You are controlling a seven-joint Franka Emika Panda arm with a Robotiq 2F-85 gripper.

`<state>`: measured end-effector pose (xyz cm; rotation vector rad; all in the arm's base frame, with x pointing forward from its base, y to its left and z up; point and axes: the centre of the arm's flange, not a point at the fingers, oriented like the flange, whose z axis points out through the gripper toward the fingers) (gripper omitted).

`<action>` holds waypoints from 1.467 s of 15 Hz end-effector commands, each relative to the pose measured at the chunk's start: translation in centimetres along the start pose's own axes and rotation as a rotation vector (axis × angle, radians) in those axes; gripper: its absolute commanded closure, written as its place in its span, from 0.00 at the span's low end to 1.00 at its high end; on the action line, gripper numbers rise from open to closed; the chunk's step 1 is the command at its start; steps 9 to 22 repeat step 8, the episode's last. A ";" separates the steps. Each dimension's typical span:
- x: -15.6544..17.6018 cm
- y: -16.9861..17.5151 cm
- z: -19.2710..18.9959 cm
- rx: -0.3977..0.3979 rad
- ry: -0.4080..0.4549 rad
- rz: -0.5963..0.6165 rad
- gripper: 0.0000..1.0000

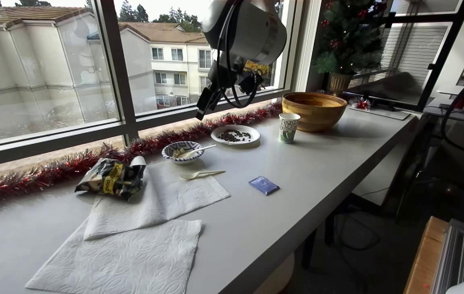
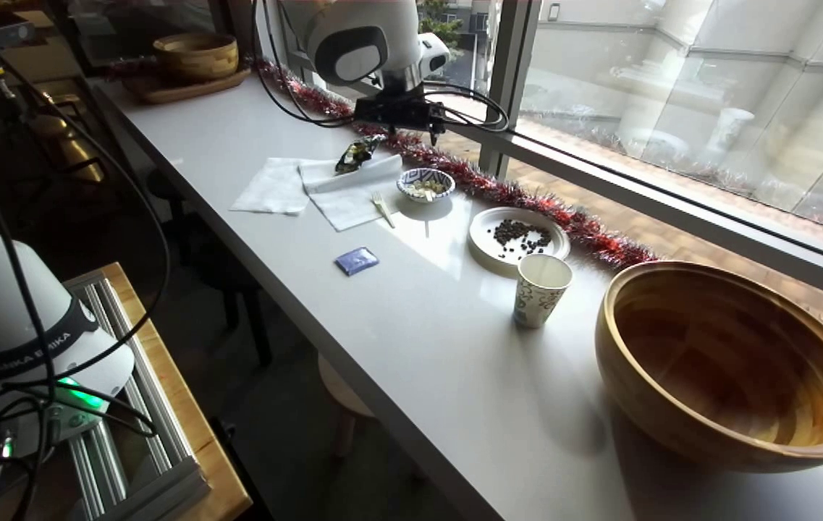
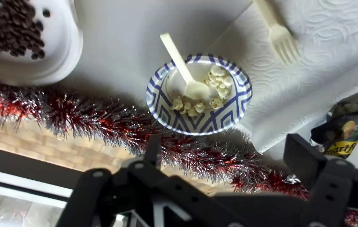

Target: Use the spoon to shift some of the white objects to the cup

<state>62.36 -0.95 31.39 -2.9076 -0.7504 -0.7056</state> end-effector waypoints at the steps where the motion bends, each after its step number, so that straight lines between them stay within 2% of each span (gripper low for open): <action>1: -2.8 -1.8 -8.3 -0.046 -0.187 0.050 0.00; 2: -2.9 -1.7 -10.0 -0.052 -0.245 0.052 0.00; 3: -2.7 -1.7 -11.9 0.001 -0.305 0.032 0.00; 4: -2.6 -2.1 -13.6 0.050 -0.260 0.043 0.00; 5: -3.6 -0.5 -8.2 -0.005 -0.249 0.049 0.00; 8: -2.4 -2.1 -12.3 0.028 -0.249 0.035 0.00; 22: -2.4 -2.1 -12.3 0.028 -0.249 0.035 0.00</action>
